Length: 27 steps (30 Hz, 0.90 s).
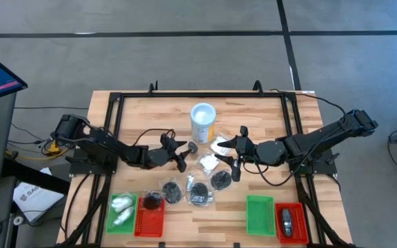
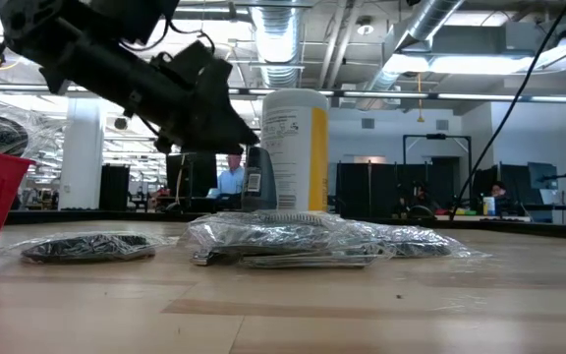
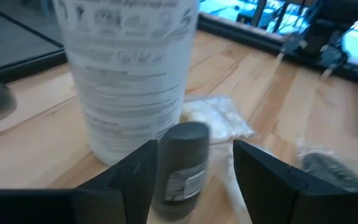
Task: Pick & Place Travel size toiletries
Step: Put the deodorant into the right red bin
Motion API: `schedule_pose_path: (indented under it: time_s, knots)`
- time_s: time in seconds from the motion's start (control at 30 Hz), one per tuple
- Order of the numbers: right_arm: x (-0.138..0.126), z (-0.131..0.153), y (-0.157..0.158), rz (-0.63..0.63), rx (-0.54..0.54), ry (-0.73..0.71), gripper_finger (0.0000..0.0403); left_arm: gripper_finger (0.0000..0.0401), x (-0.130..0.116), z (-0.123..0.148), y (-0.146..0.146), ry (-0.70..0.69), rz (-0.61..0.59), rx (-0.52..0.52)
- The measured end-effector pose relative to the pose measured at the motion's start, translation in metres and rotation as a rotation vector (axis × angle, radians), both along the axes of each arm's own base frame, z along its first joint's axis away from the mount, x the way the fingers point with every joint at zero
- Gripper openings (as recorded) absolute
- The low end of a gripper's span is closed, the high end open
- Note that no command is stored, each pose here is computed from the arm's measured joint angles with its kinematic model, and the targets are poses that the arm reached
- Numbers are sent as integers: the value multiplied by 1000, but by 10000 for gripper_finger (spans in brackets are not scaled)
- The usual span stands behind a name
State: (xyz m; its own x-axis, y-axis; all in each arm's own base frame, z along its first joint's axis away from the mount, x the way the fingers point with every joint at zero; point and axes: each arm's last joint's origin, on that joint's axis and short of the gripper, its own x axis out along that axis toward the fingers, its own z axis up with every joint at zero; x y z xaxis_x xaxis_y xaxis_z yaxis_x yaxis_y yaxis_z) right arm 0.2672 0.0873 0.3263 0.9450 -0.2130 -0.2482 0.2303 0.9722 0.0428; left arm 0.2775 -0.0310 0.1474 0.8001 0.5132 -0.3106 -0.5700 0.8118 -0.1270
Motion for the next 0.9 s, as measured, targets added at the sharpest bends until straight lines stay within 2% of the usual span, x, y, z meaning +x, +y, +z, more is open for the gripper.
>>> schedule_pose_path:
  time_s: [0.47, 0.67, 0.9]
  knots:
    - [0, 0, 0, 0, 0, 0, 182, 200, 11, -17, 1, -46, 15, -9]
    - [0, -3, 0, 0, -2, 5, 182, 200, 24, -20, -1, -47, 8, -9]
    - [-1, -10, 0, 0, -10, 25, 182, 200, 43, -22, -4, -19, -15, 50]
